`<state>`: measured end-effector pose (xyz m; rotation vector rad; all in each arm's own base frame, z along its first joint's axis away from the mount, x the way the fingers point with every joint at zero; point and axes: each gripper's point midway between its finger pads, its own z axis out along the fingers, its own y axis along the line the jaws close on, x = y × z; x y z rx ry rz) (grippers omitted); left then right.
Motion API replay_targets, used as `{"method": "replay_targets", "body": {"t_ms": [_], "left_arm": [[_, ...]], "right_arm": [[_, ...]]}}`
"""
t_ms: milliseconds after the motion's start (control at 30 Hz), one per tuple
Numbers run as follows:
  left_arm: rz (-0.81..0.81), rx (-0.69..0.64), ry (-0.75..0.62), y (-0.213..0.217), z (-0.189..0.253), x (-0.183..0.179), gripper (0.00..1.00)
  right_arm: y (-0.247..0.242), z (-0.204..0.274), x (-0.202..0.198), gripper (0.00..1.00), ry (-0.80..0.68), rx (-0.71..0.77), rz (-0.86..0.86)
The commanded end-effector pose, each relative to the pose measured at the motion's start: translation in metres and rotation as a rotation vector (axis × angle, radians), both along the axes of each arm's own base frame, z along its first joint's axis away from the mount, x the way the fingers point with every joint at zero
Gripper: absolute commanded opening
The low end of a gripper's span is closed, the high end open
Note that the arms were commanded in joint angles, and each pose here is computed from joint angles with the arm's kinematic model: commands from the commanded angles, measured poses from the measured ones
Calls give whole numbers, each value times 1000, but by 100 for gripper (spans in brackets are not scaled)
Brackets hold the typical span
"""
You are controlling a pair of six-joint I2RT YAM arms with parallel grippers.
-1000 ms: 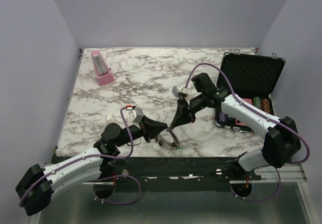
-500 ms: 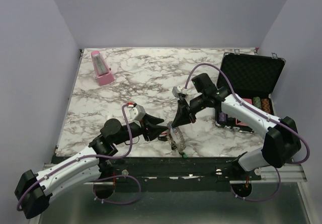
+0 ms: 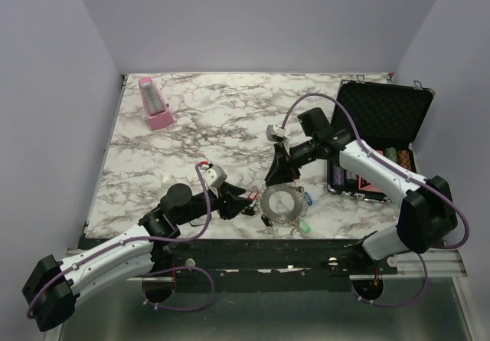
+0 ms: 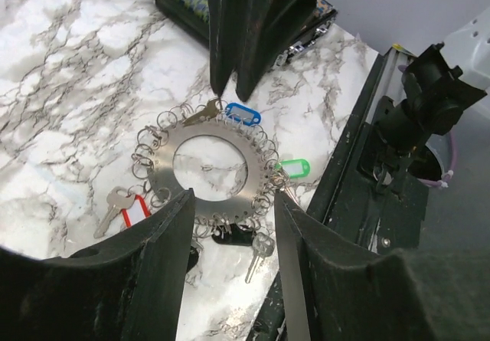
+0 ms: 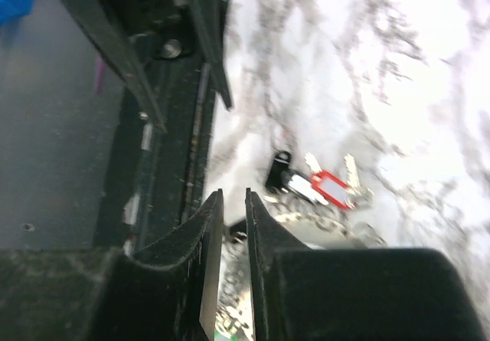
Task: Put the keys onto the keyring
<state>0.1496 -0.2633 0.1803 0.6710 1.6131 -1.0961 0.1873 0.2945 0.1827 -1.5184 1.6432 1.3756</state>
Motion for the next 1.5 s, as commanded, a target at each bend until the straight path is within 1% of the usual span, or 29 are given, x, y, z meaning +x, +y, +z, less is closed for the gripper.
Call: {"method": "replay_targets", "body": {"t_ms": [0,133,233,333,433,567,800,867,967,1033,1167,1300,1467], "left_arm": [[73,-12,67,-2,-5,13,56],[88,10,128,-7,-14,16,61],[104,47,168,-9,-22,18,62],[141,66,181,-7,-26,22,63],[168,54,172,-1,-26,23,63],[196,31,157,10,-26,21,64],[223,-10,142,23,-27,16,64],[222,-15,149,24,-30,14,64],[221,-17,159,25,-33,13,64],[220,-16,161,25,-34,13,64],[223,-12,155,26,-34,13,64],[219,-9,152,24,-33,14,65],[203,-13,156,19,-31,13,64]], "right_arm": [[-27,-20,36,29,-52,-92,-122],[-59,-57,45,32,-74,-247,-151],[-78,-87,44,35,-56,-353,-174],[-94,-109,49,46,-67,-448,-215],[-108,-123,64,54,-107,-532,-277],[-125,-143,72,56,-137,-637,-321],[-132,-165,82,56,-117,-711,-355],[-130,-164,82,54,-106,-702,-356],[-129,-163,79,49,-93,-694,-349],[-127,-161,72,42,-81,-682,-321],[-125,-157,61,33,-56,-656,-286],[-125,-154,61,21,-51,-655,-285],[-125,-145,61,21,-46,-619,-303]]}}
